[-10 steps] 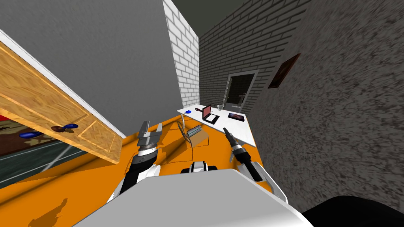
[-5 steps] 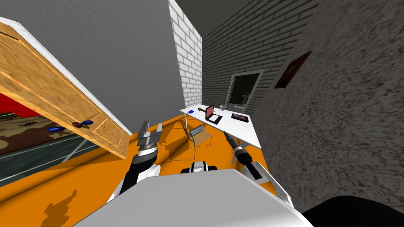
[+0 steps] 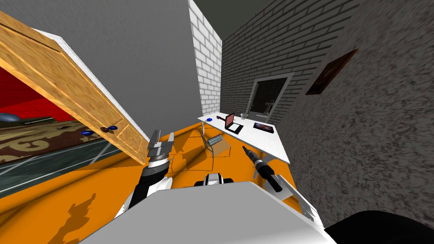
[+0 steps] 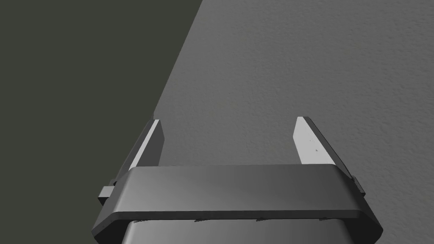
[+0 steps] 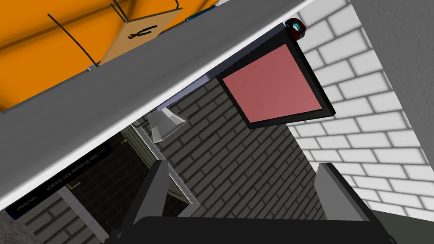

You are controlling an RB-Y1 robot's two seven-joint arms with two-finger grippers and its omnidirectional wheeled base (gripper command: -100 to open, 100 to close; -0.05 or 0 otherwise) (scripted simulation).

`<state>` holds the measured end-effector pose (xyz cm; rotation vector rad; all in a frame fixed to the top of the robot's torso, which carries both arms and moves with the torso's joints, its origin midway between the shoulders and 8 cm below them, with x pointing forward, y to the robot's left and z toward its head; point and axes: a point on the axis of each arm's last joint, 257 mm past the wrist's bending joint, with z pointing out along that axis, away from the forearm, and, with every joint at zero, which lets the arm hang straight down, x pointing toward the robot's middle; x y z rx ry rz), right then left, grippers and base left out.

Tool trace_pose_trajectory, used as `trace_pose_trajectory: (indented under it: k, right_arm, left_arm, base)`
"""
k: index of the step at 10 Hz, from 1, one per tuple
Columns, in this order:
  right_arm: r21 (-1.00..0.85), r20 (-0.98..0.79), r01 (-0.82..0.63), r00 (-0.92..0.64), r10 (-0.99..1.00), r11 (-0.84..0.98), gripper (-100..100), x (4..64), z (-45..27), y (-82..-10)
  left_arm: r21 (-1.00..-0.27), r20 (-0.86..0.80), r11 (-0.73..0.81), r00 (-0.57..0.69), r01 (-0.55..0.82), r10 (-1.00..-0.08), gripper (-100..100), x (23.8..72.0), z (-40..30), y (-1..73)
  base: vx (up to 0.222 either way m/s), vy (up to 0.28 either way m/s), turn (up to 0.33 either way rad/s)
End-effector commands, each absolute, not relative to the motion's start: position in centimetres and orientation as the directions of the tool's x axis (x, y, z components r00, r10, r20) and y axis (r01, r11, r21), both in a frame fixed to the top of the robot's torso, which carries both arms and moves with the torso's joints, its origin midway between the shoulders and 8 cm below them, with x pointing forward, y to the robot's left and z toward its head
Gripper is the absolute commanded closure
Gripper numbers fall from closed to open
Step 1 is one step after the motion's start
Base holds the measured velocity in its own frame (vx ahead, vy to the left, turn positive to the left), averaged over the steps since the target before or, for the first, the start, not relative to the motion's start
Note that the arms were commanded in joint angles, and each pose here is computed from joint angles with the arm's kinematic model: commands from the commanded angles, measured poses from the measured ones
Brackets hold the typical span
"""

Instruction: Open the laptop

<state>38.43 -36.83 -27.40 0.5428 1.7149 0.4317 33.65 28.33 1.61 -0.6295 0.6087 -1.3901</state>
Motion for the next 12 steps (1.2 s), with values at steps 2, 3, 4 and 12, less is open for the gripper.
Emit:
trace_pose_trajectory:
  k: [2, 3, 4, 12]
  right_arm:
    - [0.446, -0.839, 0.216, -0.236, 0.49, 0.868, -100, 37.6, -30.8, -40.5]
    - [0.369, -0.856, 0.259, -0.279, 0.435, 0.892, -100, 37.0, -32.4, -42.9]
    - [0.365, -0.855, 0.271, -0.282, 0.436, 0.891, -100, 36.8, -32.7, -43.2]
    - [0.013, -0.867, 0.429, -0.445, 0.224, 0.903, -100, 33.4, -36.4, -55.1]
  left_arm:
    - [-0.718, -0.022, 0.075, 0.085, 0.692, -0.996, 0, 33.6, 1.6, 28.3]
    - [-0.718, -0.022, 0.075, 0.085, 0.692, -0.996, 0, 33.6, 1.6, 28.3]
    - [-0.718, -0.022, 0.075, 0.085, 0.692, -0.996, 0, 33.6, 1.6, 28.3]
    - [-0.718, -0.022, 0.075, 0.086, 0.692, -0.996, 0, 33.6, 1.6, 28.3]
  base:
    - [-0.011, 0.066, 0.118]
    - [-0.008, 0.069, 0.187]
    - [-0.002, 0.062, 0.079]
    - [0.005, 0.064, 0.127]
